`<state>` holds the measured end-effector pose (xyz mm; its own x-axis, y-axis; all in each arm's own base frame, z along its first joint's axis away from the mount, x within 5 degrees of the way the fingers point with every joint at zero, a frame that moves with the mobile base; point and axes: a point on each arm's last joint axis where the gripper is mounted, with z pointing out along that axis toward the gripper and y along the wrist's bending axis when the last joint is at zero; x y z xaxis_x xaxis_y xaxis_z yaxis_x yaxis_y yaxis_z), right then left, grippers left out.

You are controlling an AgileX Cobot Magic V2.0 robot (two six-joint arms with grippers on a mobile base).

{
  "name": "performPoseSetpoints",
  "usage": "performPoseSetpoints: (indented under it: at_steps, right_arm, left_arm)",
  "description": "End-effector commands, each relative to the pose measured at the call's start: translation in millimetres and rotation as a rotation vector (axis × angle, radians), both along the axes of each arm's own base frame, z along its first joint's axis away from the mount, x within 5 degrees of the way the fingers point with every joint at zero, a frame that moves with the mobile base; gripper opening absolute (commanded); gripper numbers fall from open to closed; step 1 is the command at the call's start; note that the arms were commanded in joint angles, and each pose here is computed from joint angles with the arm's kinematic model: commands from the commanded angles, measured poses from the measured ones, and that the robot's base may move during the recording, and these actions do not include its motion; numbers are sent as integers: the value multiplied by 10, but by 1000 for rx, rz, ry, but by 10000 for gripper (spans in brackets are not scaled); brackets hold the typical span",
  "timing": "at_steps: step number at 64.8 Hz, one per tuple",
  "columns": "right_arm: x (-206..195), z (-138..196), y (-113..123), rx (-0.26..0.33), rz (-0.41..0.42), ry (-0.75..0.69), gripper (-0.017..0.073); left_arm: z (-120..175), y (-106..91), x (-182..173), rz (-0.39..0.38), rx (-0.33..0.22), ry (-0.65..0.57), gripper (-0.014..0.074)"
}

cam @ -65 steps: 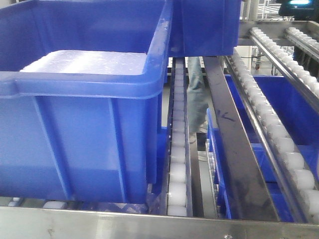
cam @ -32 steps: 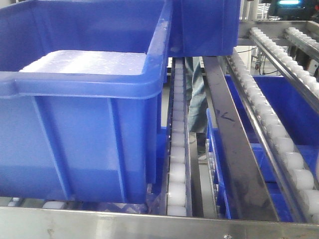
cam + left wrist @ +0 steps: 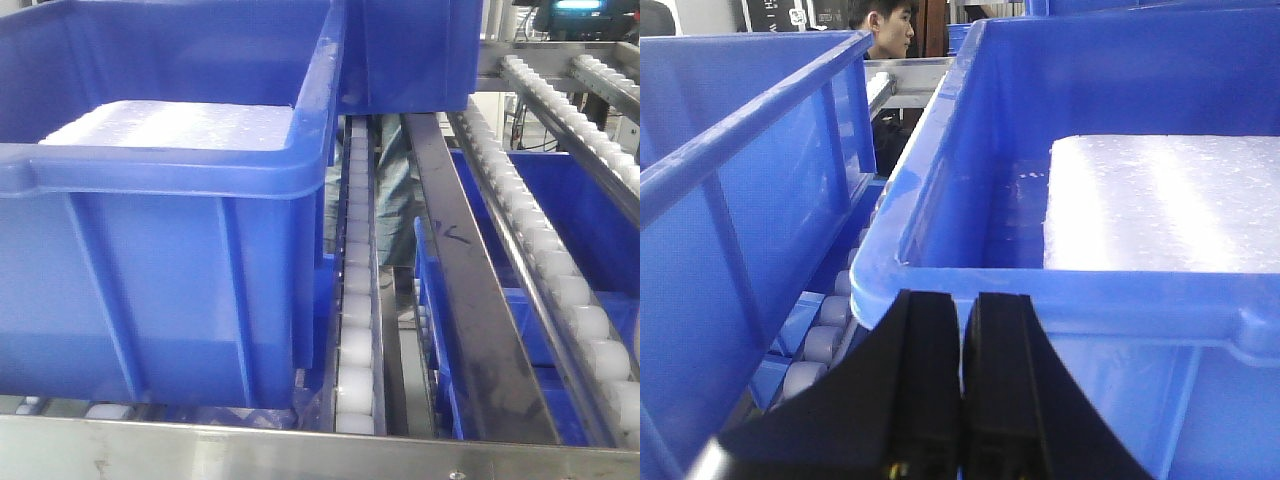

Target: Move white bin to right shelf second layer

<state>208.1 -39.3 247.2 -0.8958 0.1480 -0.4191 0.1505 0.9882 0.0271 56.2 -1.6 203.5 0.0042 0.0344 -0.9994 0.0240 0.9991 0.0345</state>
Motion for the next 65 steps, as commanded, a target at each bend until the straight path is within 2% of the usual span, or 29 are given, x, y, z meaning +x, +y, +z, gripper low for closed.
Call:
performPoseSetpoints:
  at_steps: [1,32,43,54,65]
  right_arm:
    - [-40,185,5,-11,-3,-82,426]
    - [-552,604,126,-32,6,-218,410]
    - [-755,683,175,-50,15,-293,261]
    - [-934,456,216,-51,15,-323,61]
    - [-1103,418,282,-72,37,-501,61]
  left_arm:
    - [-40,5,2,6,-10,-62,85]
    - [-40,5,2,6,-10,-62,85]
    - [-40,5,2,6,-10,-62,85]
    - [-40,5,2,6,-10,-62,85]
    - [-40,5,2,6,-10,-62,85]
